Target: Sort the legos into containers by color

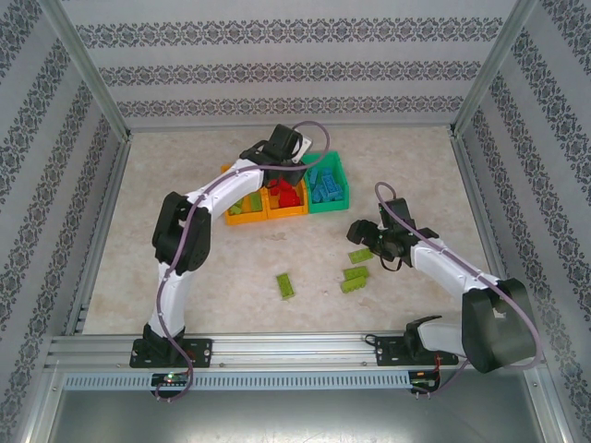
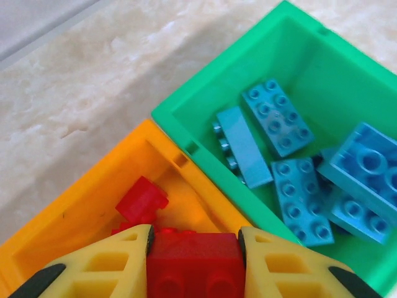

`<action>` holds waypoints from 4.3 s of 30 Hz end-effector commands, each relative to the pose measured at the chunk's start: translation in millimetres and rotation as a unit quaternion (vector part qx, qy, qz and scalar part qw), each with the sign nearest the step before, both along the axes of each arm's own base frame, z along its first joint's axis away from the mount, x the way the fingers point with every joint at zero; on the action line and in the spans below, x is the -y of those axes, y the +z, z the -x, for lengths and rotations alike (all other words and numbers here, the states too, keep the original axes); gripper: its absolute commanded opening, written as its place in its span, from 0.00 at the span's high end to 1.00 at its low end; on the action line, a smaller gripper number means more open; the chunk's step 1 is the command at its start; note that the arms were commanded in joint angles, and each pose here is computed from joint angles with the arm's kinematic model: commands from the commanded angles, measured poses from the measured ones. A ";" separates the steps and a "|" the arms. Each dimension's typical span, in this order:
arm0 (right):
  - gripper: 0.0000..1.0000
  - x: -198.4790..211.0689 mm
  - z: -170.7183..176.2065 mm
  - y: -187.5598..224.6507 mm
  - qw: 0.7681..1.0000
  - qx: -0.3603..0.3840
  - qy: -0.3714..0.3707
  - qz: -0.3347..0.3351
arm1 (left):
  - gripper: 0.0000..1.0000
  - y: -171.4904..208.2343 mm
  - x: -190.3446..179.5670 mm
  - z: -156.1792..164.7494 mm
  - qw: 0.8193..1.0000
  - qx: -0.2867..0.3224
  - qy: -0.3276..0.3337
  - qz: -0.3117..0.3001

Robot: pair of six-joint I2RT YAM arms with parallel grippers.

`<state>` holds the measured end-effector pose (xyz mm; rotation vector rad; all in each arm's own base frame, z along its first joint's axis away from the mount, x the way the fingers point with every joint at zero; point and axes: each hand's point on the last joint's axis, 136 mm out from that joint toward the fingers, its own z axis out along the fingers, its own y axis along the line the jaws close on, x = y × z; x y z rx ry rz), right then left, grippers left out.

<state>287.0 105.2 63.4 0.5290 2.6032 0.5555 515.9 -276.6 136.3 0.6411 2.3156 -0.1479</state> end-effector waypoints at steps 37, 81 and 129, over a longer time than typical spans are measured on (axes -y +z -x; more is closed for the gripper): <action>0.22 -22.7 9.7 -40.4 0.993 -0.115 -0.004 0.021 | 0.33 33.1 -35.7 46.7 0.991 0.010 0.073 0.113; 0.61 -42.3 -42.5 -45.8 0.973 -0.116 0.126 0.155 | 0.32 18.7 -76.4 132.8 0.989 -0.007 0.083 0.122; 0.36 -308.3 -152.9 62.8 0.955 0.059 0.284 -0.068 | 0.00 -56.8 -117.9 278.4 0.944 -0.189 0.237 0.128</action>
